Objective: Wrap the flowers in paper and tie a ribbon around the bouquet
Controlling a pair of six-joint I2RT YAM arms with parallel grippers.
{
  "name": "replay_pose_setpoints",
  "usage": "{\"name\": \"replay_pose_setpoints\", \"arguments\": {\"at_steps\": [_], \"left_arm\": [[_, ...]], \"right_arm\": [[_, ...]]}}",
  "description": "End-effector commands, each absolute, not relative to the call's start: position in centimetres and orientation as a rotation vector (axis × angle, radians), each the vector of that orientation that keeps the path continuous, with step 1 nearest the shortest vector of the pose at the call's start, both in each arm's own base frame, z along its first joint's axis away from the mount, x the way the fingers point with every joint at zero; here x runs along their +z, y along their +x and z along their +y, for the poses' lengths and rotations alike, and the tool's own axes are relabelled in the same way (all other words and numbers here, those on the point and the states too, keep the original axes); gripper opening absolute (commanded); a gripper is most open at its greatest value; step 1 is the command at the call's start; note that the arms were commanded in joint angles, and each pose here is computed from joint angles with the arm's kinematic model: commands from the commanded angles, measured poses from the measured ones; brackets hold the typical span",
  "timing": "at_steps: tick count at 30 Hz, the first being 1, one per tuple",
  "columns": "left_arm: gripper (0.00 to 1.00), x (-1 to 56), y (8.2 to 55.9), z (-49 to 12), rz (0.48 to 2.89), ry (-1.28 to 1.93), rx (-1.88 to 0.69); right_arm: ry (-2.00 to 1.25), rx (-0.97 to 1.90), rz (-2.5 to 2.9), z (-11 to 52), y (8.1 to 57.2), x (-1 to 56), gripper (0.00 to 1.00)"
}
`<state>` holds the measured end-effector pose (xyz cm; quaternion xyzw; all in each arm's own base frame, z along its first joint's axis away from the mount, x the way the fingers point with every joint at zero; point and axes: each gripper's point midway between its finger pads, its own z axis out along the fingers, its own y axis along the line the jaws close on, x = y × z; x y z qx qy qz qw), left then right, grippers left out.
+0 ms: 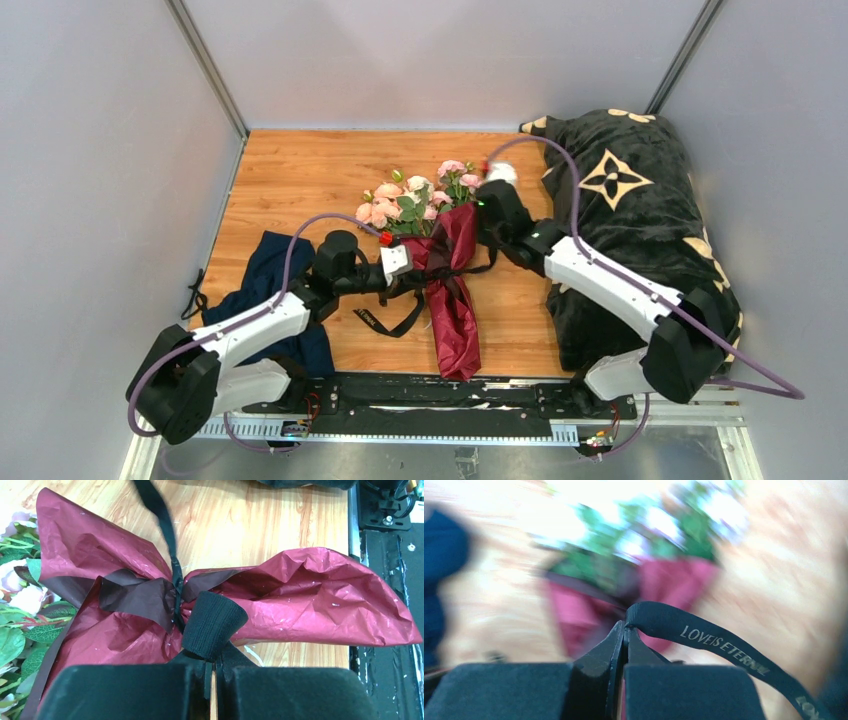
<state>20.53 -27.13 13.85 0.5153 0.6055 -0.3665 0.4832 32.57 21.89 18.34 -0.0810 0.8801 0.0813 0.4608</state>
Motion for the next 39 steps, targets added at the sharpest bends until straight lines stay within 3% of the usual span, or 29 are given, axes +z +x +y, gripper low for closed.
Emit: {"name": "replay_pose_setpoints", "arguments": {"at_steps": [1, 5, 9, 11, 15, 19, 23, 30, 39], "left_arm": [[0.0, 14.4, 20.1, -27.1, 1.364, 1.315, -0.844], [0.0, 14.4, 19.9, -26.7, 1.341, 1.325, -0.821], [0.0, 14.4, 19.3, -26.6, 1.322, 1.333, -0.826], [0.0, 14.5, 19.1, -26.5, 1.315, 1.333, -0.829], [0.0, 14.1, 18.7, -26.4, 1.329, 1.329, -0.846], [0.0, 14.2, 18.7, -26.5, 1.348, 1.315, -0.863], [0.0, 14.3, 19.2, -26.4, 1.375, 1.29, -0.855], [0.0, 14.4, 19.6, -26.4, 1.391, 1.269, -0.844], [0.0, 14.4, 19.9, -26.5, 1.404, 1.265, -0.841]], "right_arm": [[-0.764, 0.553, 1.754, 34.9, 29.0, 28.1, 0.0], [-0.939, 0.824, 1.74, 42.5, 25.2, 27.3, 0.0], [-1.064, 0.873, 1.829, 46.0, 23.5, 24.4, 0.04], [-1.055, 0.845, 1.896, 45.9, 23.9, 23.2, 0.16], [-1.057, 0.904, 1.932, 44.6, 24.2, 23.2, 0.58], [-1.015, 1.02, 1.919, 41.5, 25.2, 26.1, 0.69], [-0.989, 1.099, 1.721, 37.0, 25.4, 30.5, 0.7], [-1.285, 1.107, 1.184, 33.4, 18.8, 25.1, 0.73], [-1.33, 1.168, 1.206, 35.0, 17.9, 21.1, 0.72]]}}
